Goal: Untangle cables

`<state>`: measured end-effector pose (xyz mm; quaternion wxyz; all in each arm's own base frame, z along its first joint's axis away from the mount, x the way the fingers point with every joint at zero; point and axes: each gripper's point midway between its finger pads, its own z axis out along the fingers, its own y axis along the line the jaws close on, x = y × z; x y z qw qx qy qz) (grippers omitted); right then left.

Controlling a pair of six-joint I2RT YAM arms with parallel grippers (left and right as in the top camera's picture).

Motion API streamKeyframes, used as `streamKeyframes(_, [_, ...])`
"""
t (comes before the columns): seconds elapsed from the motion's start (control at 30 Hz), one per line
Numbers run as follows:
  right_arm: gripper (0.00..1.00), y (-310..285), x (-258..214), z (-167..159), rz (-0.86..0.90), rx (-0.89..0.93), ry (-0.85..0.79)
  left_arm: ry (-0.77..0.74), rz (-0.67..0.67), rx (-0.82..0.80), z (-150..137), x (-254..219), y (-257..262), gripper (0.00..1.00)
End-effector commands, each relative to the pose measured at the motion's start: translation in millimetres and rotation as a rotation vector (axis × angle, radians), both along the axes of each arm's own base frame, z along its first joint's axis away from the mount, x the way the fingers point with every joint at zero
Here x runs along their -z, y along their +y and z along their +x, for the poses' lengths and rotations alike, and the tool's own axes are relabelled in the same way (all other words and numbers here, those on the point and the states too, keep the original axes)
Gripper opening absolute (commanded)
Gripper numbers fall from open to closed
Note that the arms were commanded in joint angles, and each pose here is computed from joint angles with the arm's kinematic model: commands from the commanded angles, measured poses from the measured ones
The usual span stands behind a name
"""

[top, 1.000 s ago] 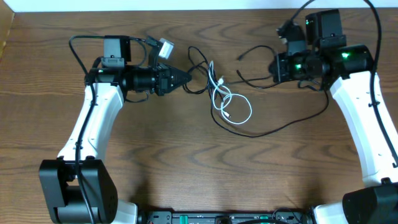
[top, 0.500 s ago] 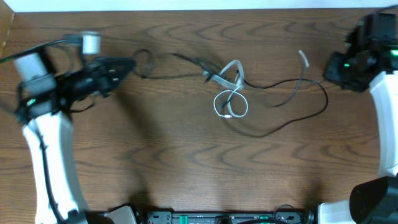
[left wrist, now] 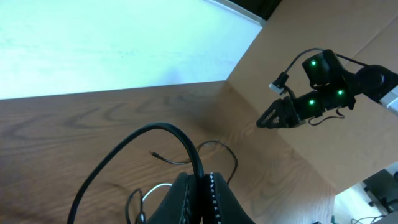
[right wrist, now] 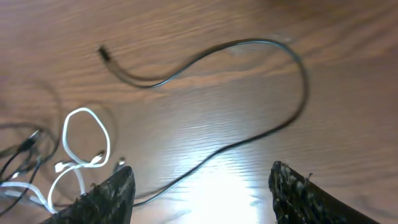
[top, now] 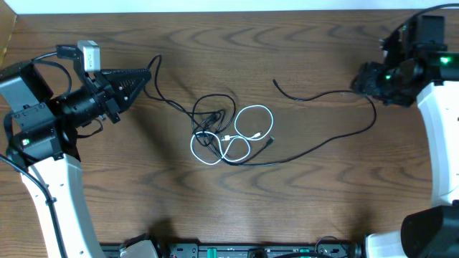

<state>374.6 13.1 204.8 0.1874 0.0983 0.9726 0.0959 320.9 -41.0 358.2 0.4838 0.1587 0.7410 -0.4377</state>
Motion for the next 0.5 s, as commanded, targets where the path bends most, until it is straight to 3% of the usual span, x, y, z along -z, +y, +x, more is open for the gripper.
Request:
streamKeyframes(0.0, [0.65, 29, 6, -2, 0.018, -0.112, -0.003, 0.021, -0.044, 0.026, -6, -6, -4, 0.08])
streamKeyframes(0.2, [0.65, 78, 42, -6, 0.019, -0.241, -0.005, 0.006, -0.063, 0.060, -13, -12, -9, 0.08])
streamKeyframes(0.47, [0.60, 124, 88, -14, 0.047, -0.272, -0.024, 0.013, -0.067, 0.058, -13, -12, -9, 0.11])
